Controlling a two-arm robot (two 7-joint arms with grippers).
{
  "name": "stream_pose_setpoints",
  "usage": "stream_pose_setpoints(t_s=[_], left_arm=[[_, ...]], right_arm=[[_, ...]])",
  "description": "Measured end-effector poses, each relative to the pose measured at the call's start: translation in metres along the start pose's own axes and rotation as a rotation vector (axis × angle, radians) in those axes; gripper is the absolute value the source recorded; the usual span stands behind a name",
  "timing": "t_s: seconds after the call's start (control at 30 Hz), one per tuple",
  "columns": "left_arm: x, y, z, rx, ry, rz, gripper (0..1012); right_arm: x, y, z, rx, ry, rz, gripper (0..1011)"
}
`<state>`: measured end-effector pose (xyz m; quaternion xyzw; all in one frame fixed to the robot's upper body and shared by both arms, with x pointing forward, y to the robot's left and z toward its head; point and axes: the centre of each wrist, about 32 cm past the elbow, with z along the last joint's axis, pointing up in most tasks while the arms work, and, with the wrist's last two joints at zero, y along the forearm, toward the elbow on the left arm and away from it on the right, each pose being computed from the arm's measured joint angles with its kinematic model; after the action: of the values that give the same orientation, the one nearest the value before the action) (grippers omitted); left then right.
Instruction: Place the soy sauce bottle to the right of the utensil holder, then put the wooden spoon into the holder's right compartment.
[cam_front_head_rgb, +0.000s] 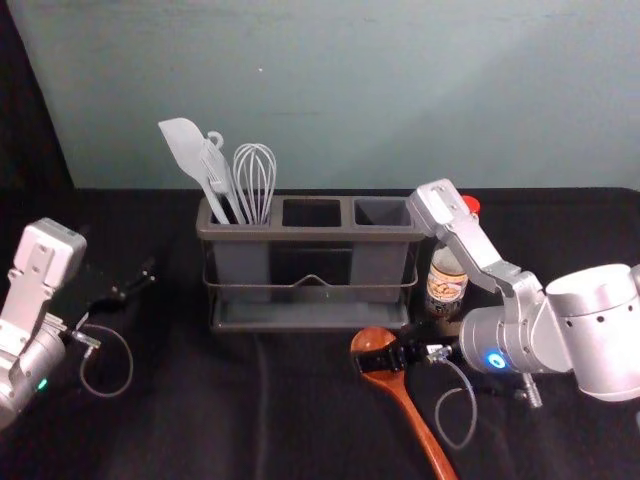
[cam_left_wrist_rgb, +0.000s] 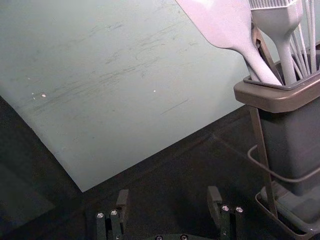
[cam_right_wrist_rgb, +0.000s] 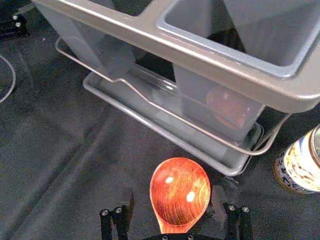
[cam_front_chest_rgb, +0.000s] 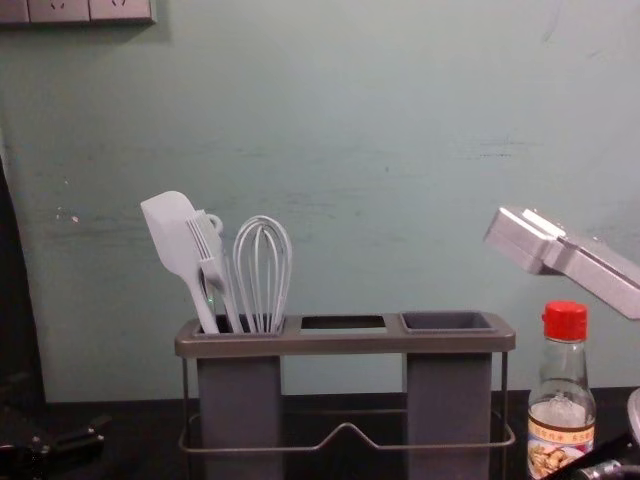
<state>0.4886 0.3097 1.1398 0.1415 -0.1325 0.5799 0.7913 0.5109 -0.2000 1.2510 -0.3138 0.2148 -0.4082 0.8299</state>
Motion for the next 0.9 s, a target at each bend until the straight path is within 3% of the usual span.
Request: stream_pose_setpoints(t_s=[0.43, 0.9], left_arm=[[0.0000, 0.0000, 0.0000, 0.000, 0.000, 0.000, 1011], [0.0000, 0.0000, 0.0000, 0.000, 0.000, 0.000, 1011]], right_arm=[[0.006, 0.012, -0.005, 0.000, 0.028, 0.001, 1002], [-0.003, 0.015, -0.005, -0.005, 0.007, -0.004, 1003]])
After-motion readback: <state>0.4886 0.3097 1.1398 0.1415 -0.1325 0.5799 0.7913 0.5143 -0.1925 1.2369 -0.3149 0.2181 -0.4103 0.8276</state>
